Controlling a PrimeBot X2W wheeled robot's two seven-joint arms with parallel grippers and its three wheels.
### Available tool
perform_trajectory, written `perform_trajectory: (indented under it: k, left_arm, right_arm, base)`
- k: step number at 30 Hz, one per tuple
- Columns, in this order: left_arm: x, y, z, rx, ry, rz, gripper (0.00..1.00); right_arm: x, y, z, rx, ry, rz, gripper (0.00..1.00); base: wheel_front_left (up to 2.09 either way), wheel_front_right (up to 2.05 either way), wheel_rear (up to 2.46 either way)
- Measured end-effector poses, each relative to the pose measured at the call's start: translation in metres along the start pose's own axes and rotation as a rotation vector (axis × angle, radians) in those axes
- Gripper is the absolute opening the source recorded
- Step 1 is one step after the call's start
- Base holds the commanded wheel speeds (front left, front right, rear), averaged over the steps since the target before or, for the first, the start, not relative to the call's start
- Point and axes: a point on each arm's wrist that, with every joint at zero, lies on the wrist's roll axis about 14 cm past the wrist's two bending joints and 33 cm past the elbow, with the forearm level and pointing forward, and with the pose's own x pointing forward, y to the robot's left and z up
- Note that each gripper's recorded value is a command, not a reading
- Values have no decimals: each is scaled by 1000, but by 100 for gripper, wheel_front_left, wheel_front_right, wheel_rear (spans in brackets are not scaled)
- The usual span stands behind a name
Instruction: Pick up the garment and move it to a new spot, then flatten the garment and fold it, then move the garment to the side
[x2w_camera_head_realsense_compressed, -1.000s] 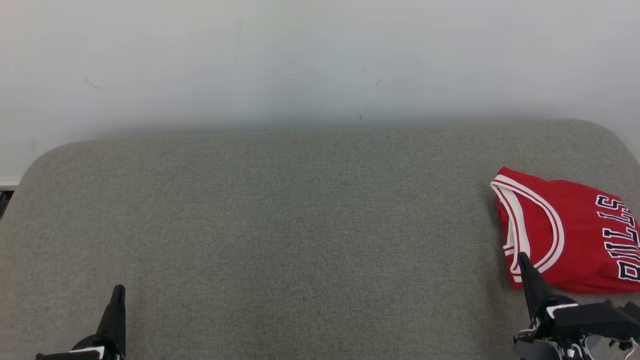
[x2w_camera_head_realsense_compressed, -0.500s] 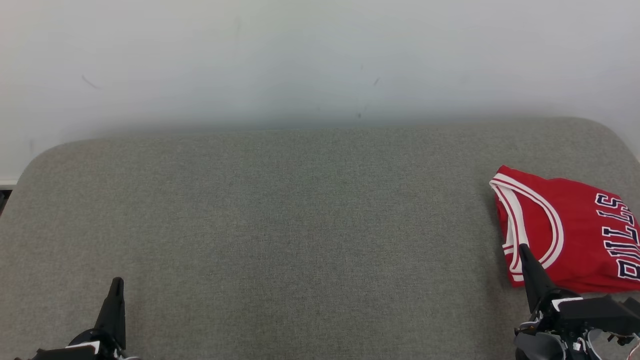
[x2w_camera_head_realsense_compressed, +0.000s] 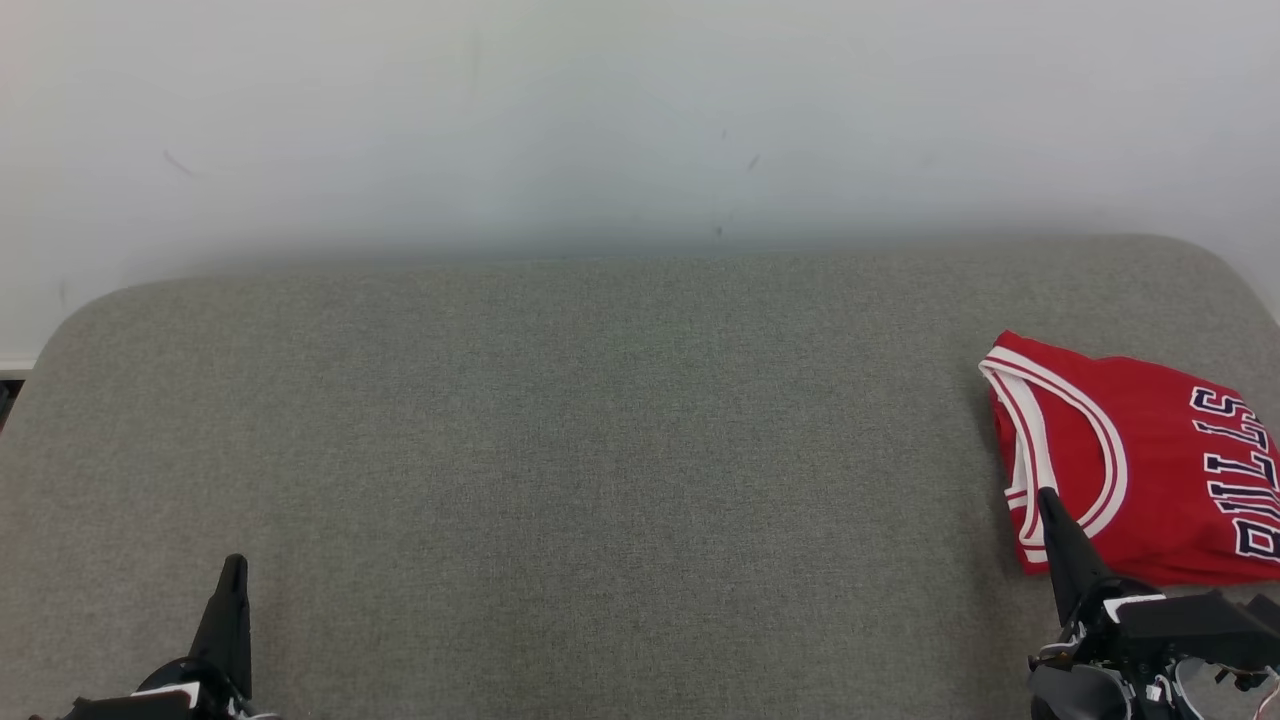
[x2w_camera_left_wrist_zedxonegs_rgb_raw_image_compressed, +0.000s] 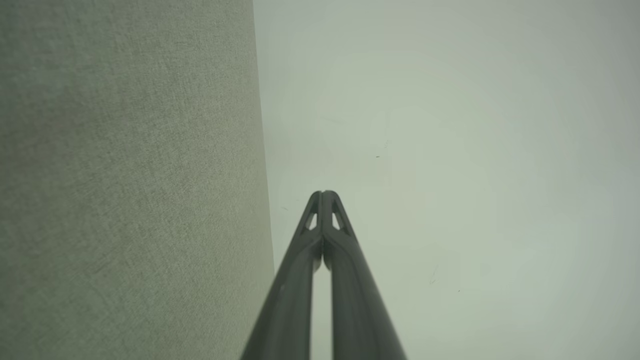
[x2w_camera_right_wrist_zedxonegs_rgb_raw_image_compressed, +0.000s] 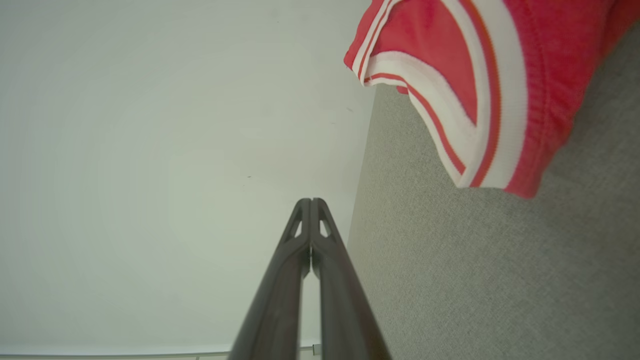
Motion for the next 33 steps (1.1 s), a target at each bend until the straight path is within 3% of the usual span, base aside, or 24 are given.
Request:
perform_trajectory:
  k: [33]
  left_arm:
    - [0, 0, 0, 0, 0, 1, 0]
  right_arm:
    - [0, 0, 0, 0, 0, 0, 0]
  base:
    - [0, 0, 0]
